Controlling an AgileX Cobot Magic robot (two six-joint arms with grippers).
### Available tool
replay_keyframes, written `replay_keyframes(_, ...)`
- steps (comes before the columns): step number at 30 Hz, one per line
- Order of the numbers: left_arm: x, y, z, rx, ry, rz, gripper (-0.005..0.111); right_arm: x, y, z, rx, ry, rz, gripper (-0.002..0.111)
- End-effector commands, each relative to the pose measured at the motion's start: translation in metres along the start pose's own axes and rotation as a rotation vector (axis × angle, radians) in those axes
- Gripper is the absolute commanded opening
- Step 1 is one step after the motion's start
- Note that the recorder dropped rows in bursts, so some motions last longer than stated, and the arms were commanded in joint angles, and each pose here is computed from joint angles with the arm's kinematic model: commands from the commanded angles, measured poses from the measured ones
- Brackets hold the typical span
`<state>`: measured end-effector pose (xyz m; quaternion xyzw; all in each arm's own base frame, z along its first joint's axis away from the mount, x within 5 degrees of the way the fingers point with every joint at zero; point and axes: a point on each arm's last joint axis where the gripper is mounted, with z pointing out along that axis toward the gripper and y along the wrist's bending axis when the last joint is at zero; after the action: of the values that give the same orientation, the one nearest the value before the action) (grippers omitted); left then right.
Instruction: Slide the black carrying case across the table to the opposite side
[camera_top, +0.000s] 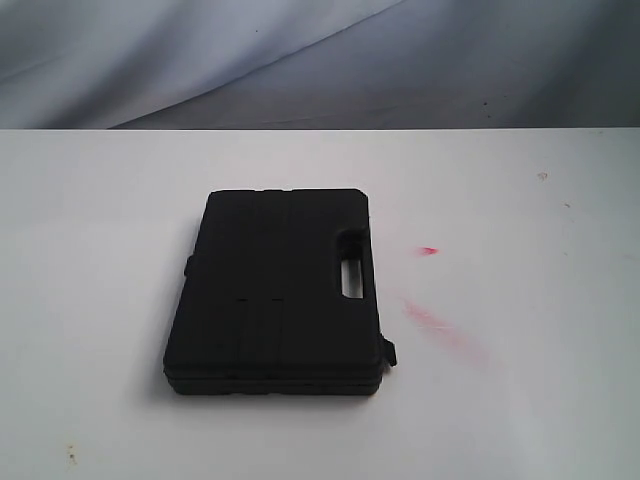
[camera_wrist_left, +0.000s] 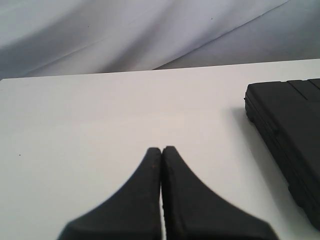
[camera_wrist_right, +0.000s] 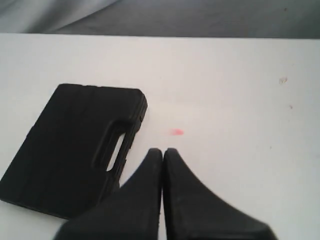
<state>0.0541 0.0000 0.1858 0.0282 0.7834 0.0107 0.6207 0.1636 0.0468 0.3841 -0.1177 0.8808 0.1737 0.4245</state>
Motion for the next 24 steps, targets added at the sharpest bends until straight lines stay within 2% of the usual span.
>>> replay_keyframes(1, 0.001, 0.000, 0.000, -0.002, -0.001, -0.006, 0.000, -0.002, -0.005, 0.032, -0.026, 0.096, -0.008, 0.000)
replay_keyframes(7, 0.001, 0.000, 0.000, -0.002, -0.001, -0.006, 0.000, -0.005, 0.003, 0.067, -0.044, 0.219, -0.083, 0.000)
replay_keyframes(16, 0.001, 0.000, 0.000, -0.002, -0.001, -0.006, 0.000, -0.012, 0.037, 0.115, -0.013, 0.408, -0.201, 0.000)
replay_keyframes(24, 0.001, 0.000, 0.000, -0.002, -0.001, -0.006, 0.000, -0.006, 0.061, 0.167, -0.011, 0.533, -0.160, 0.000)
